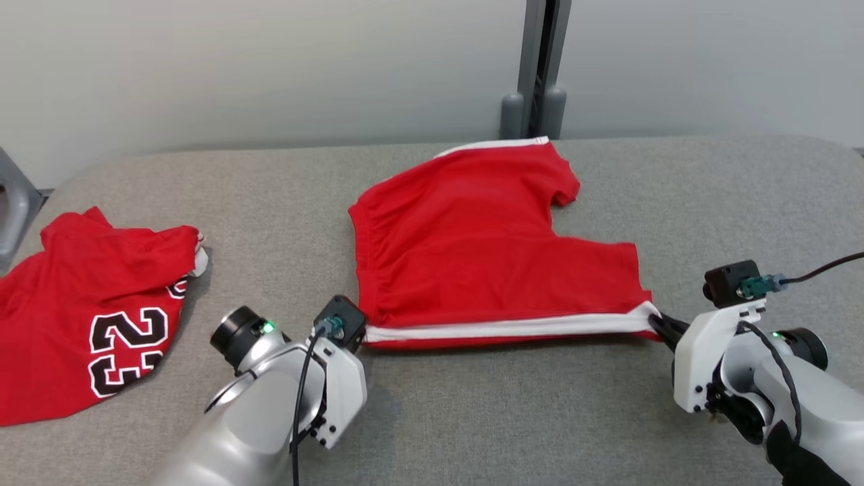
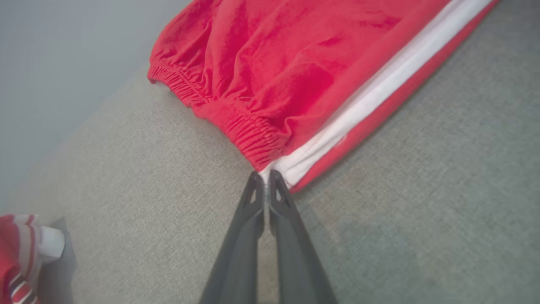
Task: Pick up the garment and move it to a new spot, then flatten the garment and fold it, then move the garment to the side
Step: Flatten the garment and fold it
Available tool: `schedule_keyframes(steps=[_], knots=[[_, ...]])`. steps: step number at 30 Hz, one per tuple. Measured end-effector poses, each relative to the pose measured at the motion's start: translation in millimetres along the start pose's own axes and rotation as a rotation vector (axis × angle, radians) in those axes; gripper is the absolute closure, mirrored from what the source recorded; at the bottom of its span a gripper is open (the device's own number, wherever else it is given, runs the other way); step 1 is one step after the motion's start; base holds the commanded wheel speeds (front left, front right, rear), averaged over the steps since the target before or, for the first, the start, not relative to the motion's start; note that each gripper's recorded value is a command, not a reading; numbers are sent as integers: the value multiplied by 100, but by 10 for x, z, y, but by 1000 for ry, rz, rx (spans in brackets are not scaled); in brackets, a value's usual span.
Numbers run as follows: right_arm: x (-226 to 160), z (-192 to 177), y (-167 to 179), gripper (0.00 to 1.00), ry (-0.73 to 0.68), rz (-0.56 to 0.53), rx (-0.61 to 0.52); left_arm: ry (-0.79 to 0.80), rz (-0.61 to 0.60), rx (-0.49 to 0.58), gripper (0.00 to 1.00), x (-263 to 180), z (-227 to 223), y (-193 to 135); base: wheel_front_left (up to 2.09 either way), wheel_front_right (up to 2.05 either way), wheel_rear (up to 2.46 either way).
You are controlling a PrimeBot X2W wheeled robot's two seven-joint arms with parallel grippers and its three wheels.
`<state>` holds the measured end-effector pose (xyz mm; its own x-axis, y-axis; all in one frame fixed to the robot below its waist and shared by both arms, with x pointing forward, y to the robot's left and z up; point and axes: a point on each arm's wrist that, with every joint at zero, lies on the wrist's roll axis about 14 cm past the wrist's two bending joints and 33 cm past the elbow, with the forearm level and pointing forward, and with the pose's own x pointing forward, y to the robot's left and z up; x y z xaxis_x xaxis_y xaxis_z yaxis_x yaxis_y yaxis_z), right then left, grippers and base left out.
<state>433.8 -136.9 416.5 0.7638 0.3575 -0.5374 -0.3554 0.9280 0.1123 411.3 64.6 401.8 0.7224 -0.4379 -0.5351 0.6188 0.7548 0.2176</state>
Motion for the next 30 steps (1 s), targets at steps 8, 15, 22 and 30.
schedule_keyframes(steps=[8, 15, 22, 30], knots=[[-134, -41, 37, 100, 49, 22, -42, 17, -9, -1, 100, -173, -115, -154, 0, 0, 0], [-232, -113, 42, 100, 104, 39, -68, 10, -18, -35, 100, -274, -152, -273, 0, 0, 0], [-390, -229, 112, 100, 153, 84, -53, -11, -51, -132, 100, -372, -183, -504, 0, 0, 0], [-645, -415, 140, 100, 216, 128, -28, -36, -80, -226, 100, -528, -234, -615, 0, 0, 0]])
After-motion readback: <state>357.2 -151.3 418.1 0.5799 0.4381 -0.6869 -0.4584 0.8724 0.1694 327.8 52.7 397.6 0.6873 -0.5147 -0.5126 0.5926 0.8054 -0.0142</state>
